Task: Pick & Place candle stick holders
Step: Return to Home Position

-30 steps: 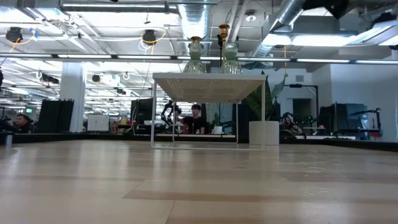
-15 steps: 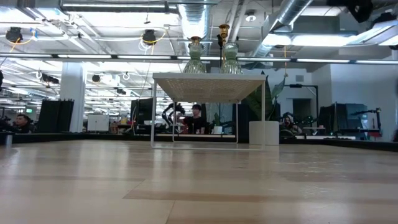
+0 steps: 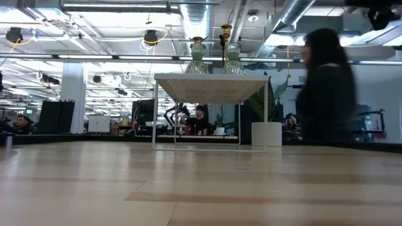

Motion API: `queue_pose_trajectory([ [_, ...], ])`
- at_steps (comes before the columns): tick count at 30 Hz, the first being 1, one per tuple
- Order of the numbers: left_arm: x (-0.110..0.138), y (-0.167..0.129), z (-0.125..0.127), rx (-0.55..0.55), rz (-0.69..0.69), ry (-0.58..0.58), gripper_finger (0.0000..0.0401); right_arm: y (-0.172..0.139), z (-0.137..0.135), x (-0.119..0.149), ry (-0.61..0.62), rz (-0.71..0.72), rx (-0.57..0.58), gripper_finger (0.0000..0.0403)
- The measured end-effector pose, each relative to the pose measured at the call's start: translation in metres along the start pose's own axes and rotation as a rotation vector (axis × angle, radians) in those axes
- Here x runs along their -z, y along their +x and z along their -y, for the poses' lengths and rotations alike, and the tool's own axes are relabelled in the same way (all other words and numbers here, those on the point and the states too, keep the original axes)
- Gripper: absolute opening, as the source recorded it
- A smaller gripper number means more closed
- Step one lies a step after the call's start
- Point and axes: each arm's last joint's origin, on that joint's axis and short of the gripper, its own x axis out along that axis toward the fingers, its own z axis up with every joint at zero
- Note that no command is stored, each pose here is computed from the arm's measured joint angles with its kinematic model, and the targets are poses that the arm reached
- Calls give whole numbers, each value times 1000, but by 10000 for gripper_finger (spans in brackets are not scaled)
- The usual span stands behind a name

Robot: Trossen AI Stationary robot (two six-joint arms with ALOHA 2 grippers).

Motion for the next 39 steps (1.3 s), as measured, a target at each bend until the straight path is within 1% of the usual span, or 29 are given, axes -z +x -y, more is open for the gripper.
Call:
queue_pose_trajectory([
  [6,-1,-26,-3,9,72,13,4,-13,6,3,19,59,2,0],
  [10,-2,-42,-5,15,124,7,6,-18,9,3,8,82,-4,0],
  [15,3,-55,-7,15,130,8,4,-22,11,4,7,99,-9,0],
  [25,9,-84,-11,8,187,-3,5,-22,11,5,-14,97,-6,0],
  [31,12,-94,-13,6,213,-14,4,-22,11,4,-24,104,20,0],
  [35,17,-100,-13,6,196,-6,5,-22,11,4,-26,104,24,0],
  [39,20,-112,-15,1,236,-16,4,-22,11,5,-26,103,24,0],
])
